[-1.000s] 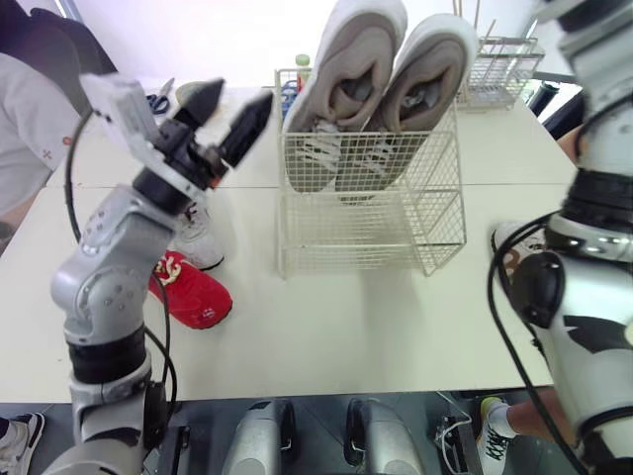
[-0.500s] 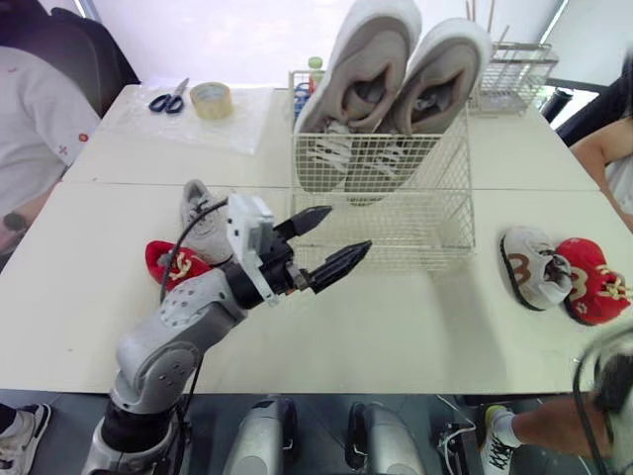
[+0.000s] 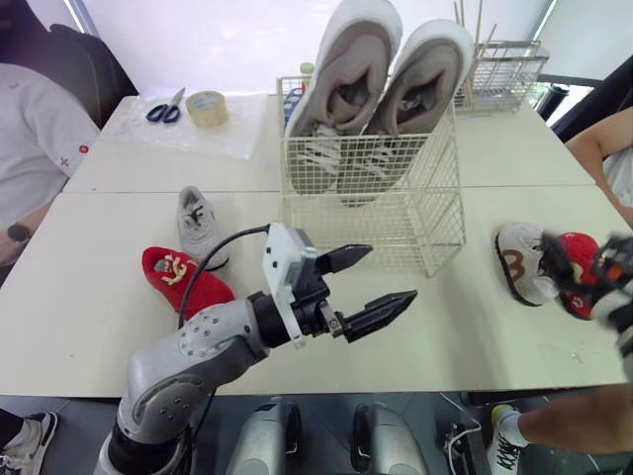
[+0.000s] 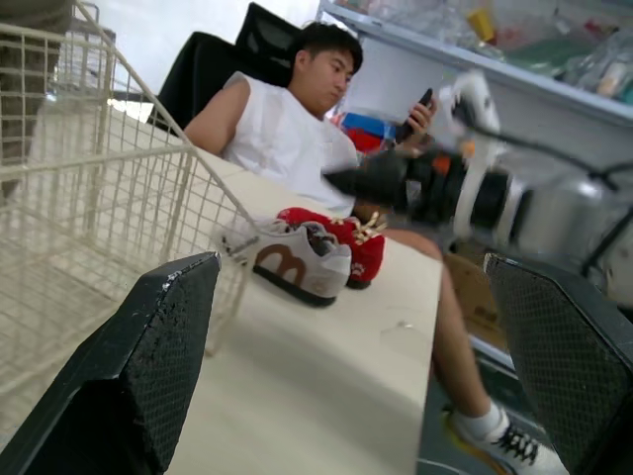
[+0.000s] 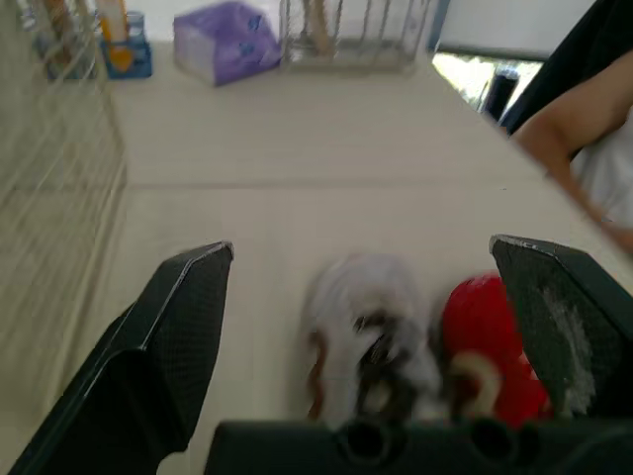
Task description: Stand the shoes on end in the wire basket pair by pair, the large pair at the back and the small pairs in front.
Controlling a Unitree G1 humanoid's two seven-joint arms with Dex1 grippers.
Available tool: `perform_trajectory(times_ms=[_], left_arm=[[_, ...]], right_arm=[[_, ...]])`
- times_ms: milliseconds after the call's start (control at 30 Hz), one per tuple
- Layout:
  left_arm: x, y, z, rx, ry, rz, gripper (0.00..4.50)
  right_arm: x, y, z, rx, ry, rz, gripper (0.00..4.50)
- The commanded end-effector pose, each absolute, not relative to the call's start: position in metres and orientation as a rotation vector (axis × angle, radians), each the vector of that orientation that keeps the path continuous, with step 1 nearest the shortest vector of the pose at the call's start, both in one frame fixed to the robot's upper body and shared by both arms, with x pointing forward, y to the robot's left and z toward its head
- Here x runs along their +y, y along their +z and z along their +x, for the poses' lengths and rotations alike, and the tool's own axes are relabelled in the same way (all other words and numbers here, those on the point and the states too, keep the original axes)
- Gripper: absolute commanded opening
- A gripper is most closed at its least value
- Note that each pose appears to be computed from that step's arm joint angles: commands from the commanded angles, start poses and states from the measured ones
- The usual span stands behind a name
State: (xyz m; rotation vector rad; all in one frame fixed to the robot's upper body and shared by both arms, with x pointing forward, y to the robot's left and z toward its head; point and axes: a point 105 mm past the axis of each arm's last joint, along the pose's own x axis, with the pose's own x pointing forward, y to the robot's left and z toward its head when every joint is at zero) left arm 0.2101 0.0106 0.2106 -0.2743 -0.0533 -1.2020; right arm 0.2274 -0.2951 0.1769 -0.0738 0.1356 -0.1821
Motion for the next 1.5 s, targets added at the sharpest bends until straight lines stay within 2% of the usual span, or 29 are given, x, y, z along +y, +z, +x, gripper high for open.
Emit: perform_trajectory(times_ms=[33,233,400,633,800,900,967,1033,1100,1233,1367,1500], left_arm=[[0.008,0.22,0.203,-0.083,-1.238,-0.266,4.46],[0.01,0.219,0.203,-0.072,-1.265,-0.222,4.46],[0.014,0.219,0.203,-0.061,-1.272,-0.209,4.46],[0.022,0.214,0.207,-0.049,-1.212,-0.147,4.46],[0.024,0.21,0.207,-0.038,-1.194,-0.15,4.46],[0.027,0.209,0.207,-0.027,-1.183,-0.144,4.5],[0.029,0.208,0.208,-0.026,-1.175,-0.14,4.5],[0.03,0.208,0.208,-0.025,-1.169,-0.14,4.5],[0.03,0.21,0.205,-0.025,-1.166,-0.161,4.5],[0.036,0.217,0.202,-0.028,-1.173,-0.213,4.5],[0.051,0.229,0.207,-0.035,-1.199,-0.238,4.5],[0.065,0.241,0.209,-0.012,-1.262,-0.246,4.5]], right_arm=[[-0.297,0.176,0.218,0.11,-0.21,-0.089,4.5],[-0.319,0.148,0.227,0.135,-0.287,0.033,4.5],[-0.316,0.13,0.241,0.184,-0.228,-0.045,4.5],[-0.334,0.102,0.256,0.21,-0.332,0.052,4.5],[-0.341,0.093,0.27,0.212,-0.293,0.034,4.5],[-0.345,0.086,0.272,0.237,-0.281,-0.026,3.63],[-0.344,0.085,0.274,0.233,-0.271,-0.03,2.6],[-0.342,0.084,0.276,0.23,-0.265,-0.03,1.94],[-0.339,0.086,0.277,0.223,-0.255,-0.034,1.76],[-0.336,0.104,0.28,0.15,-0.252,-0.029,1.75],[-0.327,0.139,0.283,0.009,-0.248,-0.048,1.75],[-0.323,0.202,0.291,-0.208,-0.293,-0.062,1.75]])
